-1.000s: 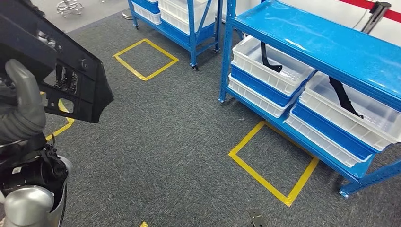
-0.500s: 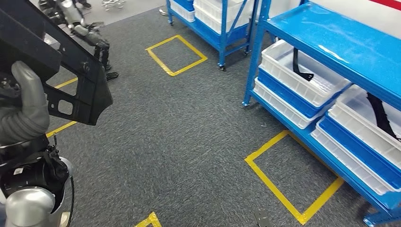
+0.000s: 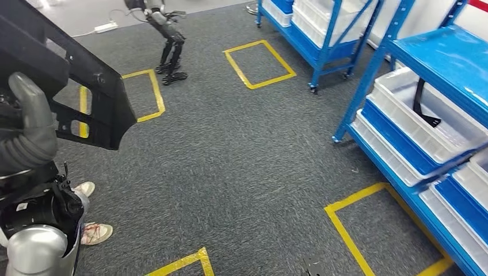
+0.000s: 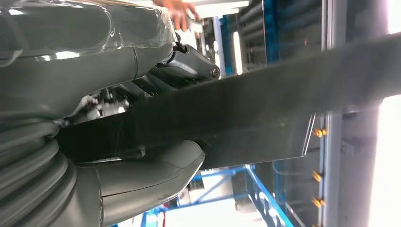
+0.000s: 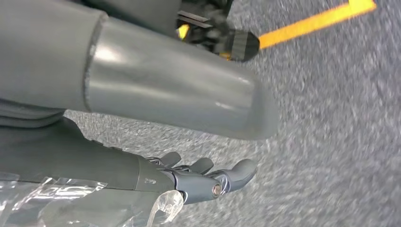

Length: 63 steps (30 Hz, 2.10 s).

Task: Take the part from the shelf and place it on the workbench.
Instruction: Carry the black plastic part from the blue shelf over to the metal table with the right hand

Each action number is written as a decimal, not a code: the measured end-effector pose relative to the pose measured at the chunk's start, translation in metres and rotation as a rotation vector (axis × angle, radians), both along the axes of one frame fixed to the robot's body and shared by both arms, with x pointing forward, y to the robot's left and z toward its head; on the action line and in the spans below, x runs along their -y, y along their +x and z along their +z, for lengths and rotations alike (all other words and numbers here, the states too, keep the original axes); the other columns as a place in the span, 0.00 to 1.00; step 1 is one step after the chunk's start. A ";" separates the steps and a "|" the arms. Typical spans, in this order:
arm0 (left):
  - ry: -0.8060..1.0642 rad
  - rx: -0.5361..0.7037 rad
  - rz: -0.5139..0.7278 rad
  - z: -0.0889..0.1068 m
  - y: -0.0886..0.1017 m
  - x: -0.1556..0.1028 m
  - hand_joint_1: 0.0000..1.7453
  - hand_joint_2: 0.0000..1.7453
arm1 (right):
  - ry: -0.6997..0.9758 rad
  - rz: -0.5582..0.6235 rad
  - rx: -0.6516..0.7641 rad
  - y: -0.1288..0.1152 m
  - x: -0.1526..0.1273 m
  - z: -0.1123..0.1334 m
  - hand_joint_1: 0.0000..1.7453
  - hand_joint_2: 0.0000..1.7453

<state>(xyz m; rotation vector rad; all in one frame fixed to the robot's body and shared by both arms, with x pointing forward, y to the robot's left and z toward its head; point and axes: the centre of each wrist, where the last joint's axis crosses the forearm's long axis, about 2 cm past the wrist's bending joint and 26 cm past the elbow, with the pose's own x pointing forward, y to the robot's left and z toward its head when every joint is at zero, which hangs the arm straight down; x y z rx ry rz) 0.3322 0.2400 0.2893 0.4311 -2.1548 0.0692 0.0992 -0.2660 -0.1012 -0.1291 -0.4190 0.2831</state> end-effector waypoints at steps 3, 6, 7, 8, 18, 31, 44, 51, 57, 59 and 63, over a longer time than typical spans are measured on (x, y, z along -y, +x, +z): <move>0.004 -0.004 -0.002 -0.001 0.000 0.000 1.00 1.00 | 0.001 0.000 -0.003 -0.001 0.000 0.000 0.00 0.00; 0.010 -0.007 -0.001 0.000 0.000 0.000 1.00 1.00 | -0.001 0.001 -0.003 -0.002 0.001 0.000 0.00 0.00; 0.011 -0.009 -0.001 0.000 0.000 0.000 1.00 1.00 | 0.000 0.002 -0.002 -0.001 0.001 0.000 0.00 0.00; 0.011 -0.011 -0.002 0.001 0.000 0.000 1.00 1.00 | 0.000 0.004 0.001 0.000 0.001 0.000 0.00 0.00; 0.015 -0.014 -0.003 0.002 0.001 0.000 1.00 1.00 | 0.001 0.014 0.010 0.001 -0.002 0.000 0.00 0.00; 0.017 -0.014 -0.002 0.001 0.002 0.001 1.00 1.00 | 0.002 0.012 0.022 0.001 -0.005 0.001 0.00 0.00; 0.019 -0.015 0.006 0.000 0.001 -0.001 1.00 1.00 | 0.005 0.011 0.030 0.003 -0.006 0.001 0.00 0.00; 0.020 -0.023 0.006 -0.003 0.000 -0.001 1.00 1.00 | 0.008 0.012 0.030 0.002 -0.007 0.001 0.00 0.00; 0.024 -0.018 0.011 -0.002 0.000 -0.002 1.00 1.00 | 0.016 0.014 0.033 0.004 -0.010 0.001 0.00 0.00; 0.026 -0.018 0.009 -0.001 0.000 -0.002 1.00 1.00 | 0.016 0.016 0.029 0.001 -0.010 0.001 0.00 0.00; 0.027 -0.028 0.005 -0.003 -0.001 -0.001 1.00 1.00 | 0.016 0.019 0.023 -0.001 -0.010 0.000 0.00 0.00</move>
